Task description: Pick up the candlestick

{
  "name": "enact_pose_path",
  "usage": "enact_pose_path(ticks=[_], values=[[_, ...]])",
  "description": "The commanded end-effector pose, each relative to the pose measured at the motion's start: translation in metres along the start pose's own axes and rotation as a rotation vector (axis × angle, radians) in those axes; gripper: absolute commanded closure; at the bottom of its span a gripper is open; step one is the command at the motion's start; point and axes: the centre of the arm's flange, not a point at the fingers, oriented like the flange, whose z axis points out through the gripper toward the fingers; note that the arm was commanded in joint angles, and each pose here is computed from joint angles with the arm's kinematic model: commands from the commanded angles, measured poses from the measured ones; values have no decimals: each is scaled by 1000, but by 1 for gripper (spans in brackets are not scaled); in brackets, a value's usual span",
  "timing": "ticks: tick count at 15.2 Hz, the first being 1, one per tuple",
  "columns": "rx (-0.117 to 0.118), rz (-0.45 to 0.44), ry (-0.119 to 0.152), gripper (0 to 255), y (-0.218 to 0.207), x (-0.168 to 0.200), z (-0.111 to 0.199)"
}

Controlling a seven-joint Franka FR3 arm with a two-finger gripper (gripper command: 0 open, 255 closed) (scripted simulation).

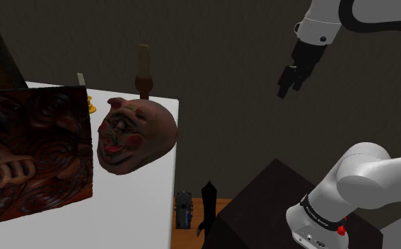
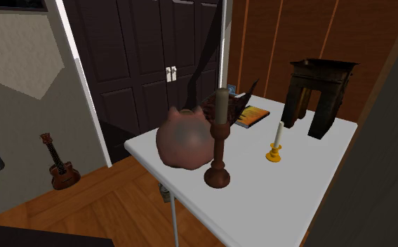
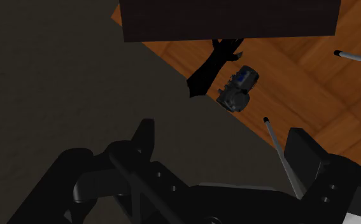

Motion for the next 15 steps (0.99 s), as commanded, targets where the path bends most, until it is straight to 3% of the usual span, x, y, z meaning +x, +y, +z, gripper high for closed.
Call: enact_pose_path(ticks=[1, 15], values=[[0, 0, 0, 0, 0, 0, 0], [-16, 192, 235, 0, -167, 54, 8]])
